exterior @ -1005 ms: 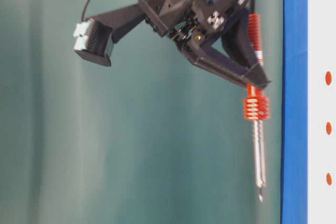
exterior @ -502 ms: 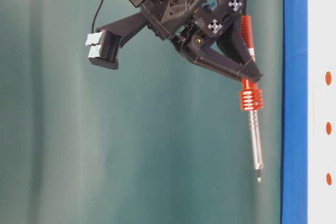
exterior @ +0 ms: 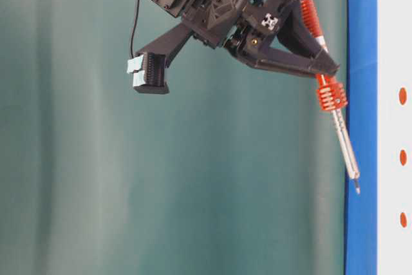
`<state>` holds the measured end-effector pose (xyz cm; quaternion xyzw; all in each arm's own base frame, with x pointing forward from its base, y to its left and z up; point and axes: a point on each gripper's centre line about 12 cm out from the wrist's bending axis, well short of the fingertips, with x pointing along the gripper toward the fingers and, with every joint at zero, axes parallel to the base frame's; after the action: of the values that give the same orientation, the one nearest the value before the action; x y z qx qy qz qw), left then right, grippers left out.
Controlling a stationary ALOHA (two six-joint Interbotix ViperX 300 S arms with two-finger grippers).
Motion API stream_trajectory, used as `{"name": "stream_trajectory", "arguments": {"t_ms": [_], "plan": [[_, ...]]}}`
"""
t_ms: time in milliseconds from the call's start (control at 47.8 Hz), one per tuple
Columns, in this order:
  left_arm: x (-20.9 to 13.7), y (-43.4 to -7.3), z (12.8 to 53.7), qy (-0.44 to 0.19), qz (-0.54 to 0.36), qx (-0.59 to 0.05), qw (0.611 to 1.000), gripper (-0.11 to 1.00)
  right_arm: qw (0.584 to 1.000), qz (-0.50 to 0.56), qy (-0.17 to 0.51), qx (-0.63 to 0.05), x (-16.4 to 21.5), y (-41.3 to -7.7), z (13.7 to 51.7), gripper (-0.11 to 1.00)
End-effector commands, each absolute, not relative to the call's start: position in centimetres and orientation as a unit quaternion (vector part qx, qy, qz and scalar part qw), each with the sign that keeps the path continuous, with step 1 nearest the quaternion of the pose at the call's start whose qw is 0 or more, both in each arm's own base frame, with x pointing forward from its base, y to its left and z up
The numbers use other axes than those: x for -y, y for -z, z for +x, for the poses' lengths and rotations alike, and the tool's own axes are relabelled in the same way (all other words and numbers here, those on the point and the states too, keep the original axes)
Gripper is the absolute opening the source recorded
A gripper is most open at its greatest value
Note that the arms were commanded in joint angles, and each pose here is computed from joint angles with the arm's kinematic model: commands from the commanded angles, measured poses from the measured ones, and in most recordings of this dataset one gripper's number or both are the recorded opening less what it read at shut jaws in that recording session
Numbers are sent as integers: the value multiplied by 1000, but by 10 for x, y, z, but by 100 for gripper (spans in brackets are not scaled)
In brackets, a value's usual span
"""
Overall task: Touch the tip of the soldering iron to the mark.
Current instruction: 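Carry the iron over the strip, tip pointing down toward the dots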
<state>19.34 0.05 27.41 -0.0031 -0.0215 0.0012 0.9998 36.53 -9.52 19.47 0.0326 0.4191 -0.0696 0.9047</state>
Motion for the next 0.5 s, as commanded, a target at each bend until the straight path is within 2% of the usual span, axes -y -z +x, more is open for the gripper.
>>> {"name": "stream_trajectory", "arguments": {"t_ms": [0, 481], "plan": [[0, -277, 195, 0, -3, 25, 1000, 0, 910, 27, 70, -408, 97, -207, 369, 6], [0, -277, 195, 0, -3, 27, 1000, 0, 909, 26, 68, -411, 97, -207, 368, 6]]}}
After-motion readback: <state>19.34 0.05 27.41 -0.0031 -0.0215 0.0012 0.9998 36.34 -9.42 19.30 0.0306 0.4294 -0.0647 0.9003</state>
